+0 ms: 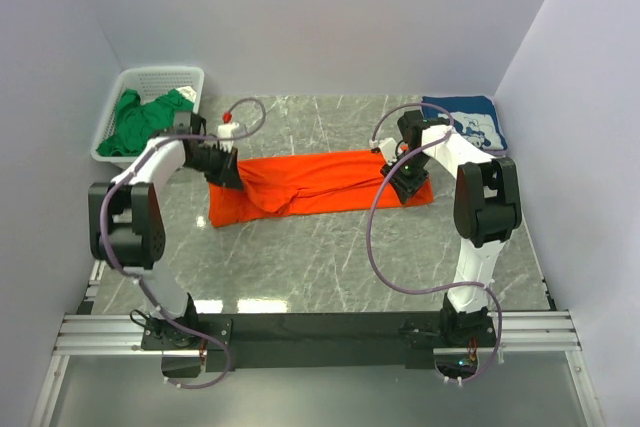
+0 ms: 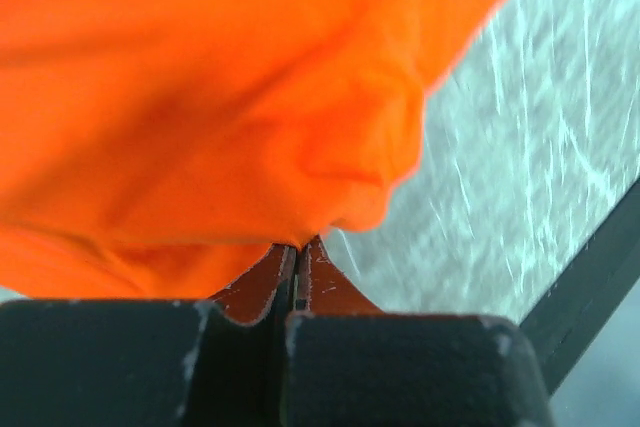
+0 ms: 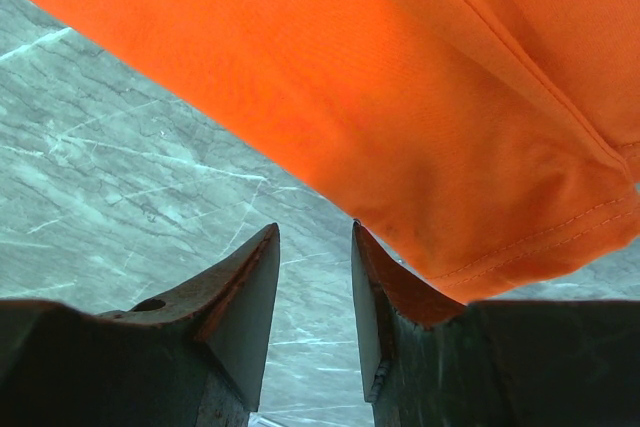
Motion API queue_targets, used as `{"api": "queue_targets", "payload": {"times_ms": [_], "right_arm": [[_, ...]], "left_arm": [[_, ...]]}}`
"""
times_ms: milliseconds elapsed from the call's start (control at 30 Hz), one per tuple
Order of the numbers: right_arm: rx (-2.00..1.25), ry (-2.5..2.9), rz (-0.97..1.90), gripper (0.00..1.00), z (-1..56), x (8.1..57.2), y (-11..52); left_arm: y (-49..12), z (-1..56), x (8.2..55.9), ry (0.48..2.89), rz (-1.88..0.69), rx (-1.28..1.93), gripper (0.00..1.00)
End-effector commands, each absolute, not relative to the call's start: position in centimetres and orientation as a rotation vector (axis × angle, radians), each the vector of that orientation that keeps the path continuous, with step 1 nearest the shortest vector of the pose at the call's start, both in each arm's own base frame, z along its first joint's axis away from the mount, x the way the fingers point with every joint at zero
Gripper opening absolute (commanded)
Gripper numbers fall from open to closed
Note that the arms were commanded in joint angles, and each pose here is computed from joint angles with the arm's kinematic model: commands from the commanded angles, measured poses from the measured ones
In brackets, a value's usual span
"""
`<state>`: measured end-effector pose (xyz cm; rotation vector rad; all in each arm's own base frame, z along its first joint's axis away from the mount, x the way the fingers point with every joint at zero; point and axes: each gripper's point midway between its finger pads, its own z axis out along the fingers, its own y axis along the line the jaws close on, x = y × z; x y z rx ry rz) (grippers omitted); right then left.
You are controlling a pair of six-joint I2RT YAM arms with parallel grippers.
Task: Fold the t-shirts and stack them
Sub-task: Fold the tshirt
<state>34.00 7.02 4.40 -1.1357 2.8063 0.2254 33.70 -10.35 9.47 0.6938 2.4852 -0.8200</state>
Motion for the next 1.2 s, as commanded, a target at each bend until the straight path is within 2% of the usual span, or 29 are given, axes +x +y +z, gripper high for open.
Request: {"api": "queue_targets", "payload": {"times_ms": [0,100,267,367,400,533,600,633,667,733,867,967,1167], "right_arm": [[-1.121,2.757,0.214,0.42,5.6,35.3,7.2],[-1.117,2.76,0.212,0.42,5.5,35.4,7.2],[-1.108,2.752,0.203,0.42,5.7,35.4,7.0],[-1.105,2.752,0.196,0.42,5.7,35.3,7.0],[-1.107,2.759,0.189,0.42,5.5,35.2,6.8],[-1.09,2.751,0.172,0.42,5.6,35.3,6.5],[-1.089,2.75,0.154,0.41,5.6,35.2,6.2],[-1.095,2.747,0.147,0.4,5.5,35.2,6.1],[-1.095,2.748,0.139,0.38,5.2,35.2,6.0],[-1.107,2.772,0.116,0.37,4.3,34.7,5.6],[-1.08,2.792,0.076,0.37,2.6,35.6,5.3],[-1.044,2.822,0.055,0.37,1.8,36.4,5.1],[-0.988,2.929,-0.05,0.35,-0.1,36.1,3.7]], "left_arm": [[-11.2,11.5,38.1,2.395,-0.888,0.649,0.01],[-10.0,11.4,42.4,2.359,-0.886,0.561,0.01],[-8.3,9.1,46.9,2.38,-0.917,0.405,0.02],[-8.0,8.4,48.4,2.368,-0.945,0.344,0.17],[-7.8,8.5,49.0,2.35,-0.941,0.338,0.32],[-7.4,10.2,48.9,2.313,-0.931,0.312,0.4],[-6.8,10.6,47.7,2.319,-0.897,0.325,0.43],[-6.7,12.7,47.1,2.286,-0.85,0.354,0.43],[-6.3,11.6,45.4,2.324,-0.813,0.36,0.43],[-6.1,13.0,43.3,2.321,-0.752,0.402,0.43],[-5.3,9.7,37.2,2.471,-0.687,0.45,0.42],[-5.0,7.3,34.3,2.547,-0.663,0.461,0.42],[-3.9,2.9,32.9,2.653,-0.563,0.485,0.41]]}}
